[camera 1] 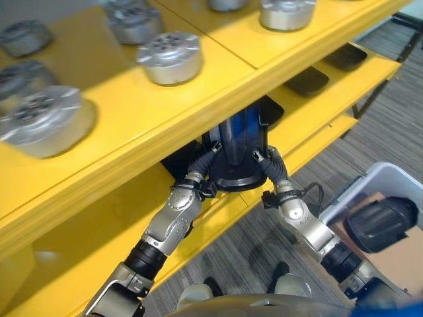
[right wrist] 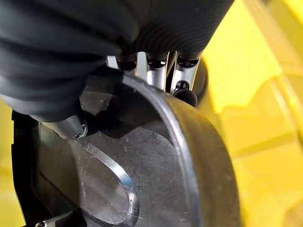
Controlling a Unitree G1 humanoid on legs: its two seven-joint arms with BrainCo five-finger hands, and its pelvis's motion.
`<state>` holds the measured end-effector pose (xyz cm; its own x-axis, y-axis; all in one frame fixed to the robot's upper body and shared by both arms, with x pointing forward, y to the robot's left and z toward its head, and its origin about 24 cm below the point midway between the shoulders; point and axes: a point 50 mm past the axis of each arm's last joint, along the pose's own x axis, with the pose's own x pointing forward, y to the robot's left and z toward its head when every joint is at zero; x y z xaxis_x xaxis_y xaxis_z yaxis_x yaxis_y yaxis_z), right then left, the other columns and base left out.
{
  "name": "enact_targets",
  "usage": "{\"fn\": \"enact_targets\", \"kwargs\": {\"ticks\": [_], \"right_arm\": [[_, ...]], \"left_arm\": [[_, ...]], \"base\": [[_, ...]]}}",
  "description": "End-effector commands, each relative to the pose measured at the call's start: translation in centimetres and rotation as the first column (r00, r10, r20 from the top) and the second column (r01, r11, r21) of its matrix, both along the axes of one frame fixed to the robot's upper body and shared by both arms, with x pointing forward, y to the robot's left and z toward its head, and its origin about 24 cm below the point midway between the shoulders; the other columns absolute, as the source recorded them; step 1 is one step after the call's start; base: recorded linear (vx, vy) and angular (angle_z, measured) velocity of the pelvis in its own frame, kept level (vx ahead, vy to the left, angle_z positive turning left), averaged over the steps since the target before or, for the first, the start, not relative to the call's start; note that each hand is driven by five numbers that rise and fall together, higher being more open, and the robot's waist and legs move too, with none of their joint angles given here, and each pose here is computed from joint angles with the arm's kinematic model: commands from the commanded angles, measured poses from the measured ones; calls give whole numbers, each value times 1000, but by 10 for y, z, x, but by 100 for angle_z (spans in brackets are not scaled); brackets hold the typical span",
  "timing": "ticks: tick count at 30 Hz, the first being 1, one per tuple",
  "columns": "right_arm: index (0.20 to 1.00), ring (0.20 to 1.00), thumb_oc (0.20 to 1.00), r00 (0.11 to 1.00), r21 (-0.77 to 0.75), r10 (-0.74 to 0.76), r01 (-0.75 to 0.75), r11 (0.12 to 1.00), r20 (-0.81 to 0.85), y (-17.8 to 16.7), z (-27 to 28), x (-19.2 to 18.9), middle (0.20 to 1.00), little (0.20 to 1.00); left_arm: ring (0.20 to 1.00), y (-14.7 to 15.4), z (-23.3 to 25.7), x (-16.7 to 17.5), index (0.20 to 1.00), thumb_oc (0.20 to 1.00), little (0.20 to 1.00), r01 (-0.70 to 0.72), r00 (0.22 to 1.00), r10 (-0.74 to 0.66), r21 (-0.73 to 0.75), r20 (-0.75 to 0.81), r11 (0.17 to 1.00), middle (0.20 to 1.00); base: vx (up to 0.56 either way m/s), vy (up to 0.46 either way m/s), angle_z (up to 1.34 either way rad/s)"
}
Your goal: Move parts from the plastic box to the shelf.
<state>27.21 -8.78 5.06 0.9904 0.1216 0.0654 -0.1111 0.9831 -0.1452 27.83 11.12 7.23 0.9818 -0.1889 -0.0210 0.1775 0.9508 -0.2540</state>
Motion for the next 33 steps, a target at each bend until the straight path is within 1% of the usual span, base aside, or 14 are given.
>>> {"fn": "enact_targets", "kwargs": {"ticks": [1,4,6,8,14,16,19,22,23,24,27,29,33], "right_arm": [[200,200,200,999,280,-19,10,960,28,22,26,3,200,200],[200,200,200,999,283,-19,8,959,38,20,27,1,200,200],[200,200,200,999,268,-24,12,963,40,12,24,-3,200,200],[200,200,200,998,251,-28,15,968,49,4,22,-5,200,200],[200,200,200,994,176,24,-42,983,102,-6,20,-9,200,200],[200,200,200,983,147,46,-73,986,179,-2,30,-6,200,200],[200,200,200,955,62,60,-81,995,290,1,44,-5,200,200],[200,200,200,936,9,85,-93,996,341,4,51,-4,200,200],[200,200,200,918,-42,121,-113,993,377,8,57,0,200,200],[200,200,200,913,-52,132,-122,991,387,9,59,1,200,200],[200,200,200,897,-121,194,-158,980,398,13,63,3,200,200],[200,200,200,895,-151,257,-216,965,364,20,62,5,200,200],[200,200,200,899,-172,286,-241,955,331,24,61,8,200,200]], "left_arm": [[200,-21,27,-21,200,200,200,252,955,-236,-71,178,965,200],[200,-23,30,-21,200,200,200,272,948,-260,-48,184,961,200],[200,-26,29,-23,200,200,200,287,943,-273,-47,190,957,200],[200,-26,28,-24,200,200,200,295,940,-279,-59,197,954,200],[200,-14,26,-28,200,200,200,260,951,-240,-87,194,962,200],[200,-10,26,-29,200,200,200,251,952,-223,-118,211,961,200],[200,-8,30,-29,200,200,200,262,946,-223,-152,235,953,200],[200,-4,33,-30,200,200,200,257,944,-211,-163,254,953,200],[200,1,35,-30,200,200,200,242,946,-193,-169,262,955,200],[200,3,36,-30,200,200,200,237,946,-188,-170,262,956,200],[200,4,37,-29,200,200,200,234,948,-183,-181,262,955,200],[200,4,33,-27,200,200,200,212,957,-167,-184,236,960,200],[200,4,28,-25,200,200,200,207,960,-162,-186,230,960,200]], "base": [[-159,189,40],[-200,175,35],[-192,153,39],[-205,58,134],[-104,-35,43],[-177,-20,18],[-171,23,16],[-157,49,45],[-170,80,34],[-199,108,-1],[-120,156,-8],[-75,327,13],[-73,344,18]]}}
